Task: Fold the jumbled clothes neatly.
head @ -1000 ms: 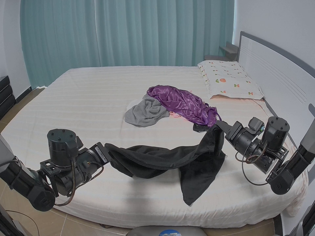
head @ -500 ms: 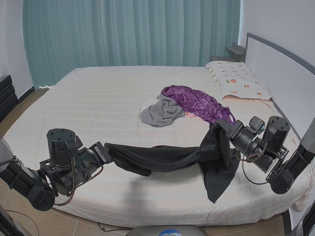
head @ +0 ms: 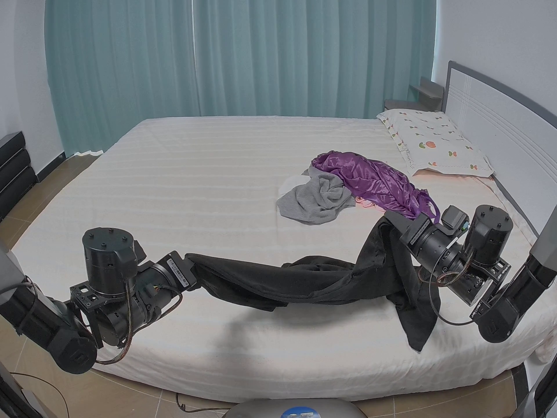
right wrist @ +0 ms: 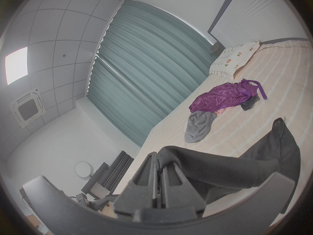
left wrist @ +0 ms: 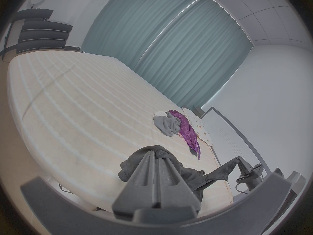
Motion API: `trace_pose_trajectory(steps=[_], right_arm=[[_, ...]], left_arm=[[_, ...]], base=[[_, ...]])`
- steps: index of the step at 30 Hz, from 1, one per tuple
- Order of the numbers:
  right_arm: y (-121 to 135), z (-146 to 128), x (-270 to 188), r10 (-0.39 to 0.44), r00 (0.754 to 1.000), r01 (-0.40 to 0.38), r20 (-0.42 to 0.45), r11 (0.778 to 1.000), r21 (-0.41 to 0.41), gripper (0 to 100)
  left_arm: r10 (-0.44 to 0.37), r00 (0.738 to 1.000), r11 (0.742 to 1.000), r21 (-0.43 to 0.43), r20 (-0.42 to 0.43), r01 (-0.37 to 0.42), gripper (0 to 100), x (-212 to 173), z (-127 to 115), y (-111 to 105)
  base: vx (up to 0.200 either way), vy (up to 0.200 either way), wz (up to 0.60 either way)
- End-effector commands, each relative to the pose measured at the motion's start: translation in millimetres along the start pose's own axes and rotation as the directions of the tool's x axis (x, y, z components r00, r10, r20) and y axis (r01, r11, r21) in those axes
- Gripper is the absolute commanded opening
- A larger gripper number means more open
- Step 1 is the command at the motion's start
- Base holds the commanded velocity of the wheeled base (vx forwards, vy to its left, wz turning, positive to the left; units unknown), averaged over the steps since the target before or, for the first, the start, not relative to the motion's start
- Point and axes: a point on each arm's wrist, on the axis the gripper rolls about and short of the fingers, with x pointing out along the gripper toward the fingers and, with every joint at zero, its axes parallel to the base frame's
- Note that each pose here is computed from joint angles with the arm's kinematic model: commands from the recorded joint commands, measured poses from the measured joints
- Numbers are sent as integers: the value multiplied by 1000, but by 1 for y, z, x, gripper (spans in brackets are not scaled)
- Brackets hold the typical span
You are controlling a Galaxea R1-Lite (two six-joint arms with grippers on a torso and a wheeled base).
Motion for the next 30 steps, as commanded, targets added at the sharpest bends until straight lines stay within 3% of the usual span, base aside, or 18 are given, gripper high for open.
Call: trace_pose_trajectory(steps=[1,30], right_arm=[[1,1,0,4,1000,-4,5,1000,0,0],[-2,3,1,8,1000,-8,23,1000,0,0]], left_arm=[[0,1000,1000,-1,2,0,0,0,0,0],[-2,1000,1000,3,0,2,0,0,0,0]], base=[[0,200,0],[0,200,0]])
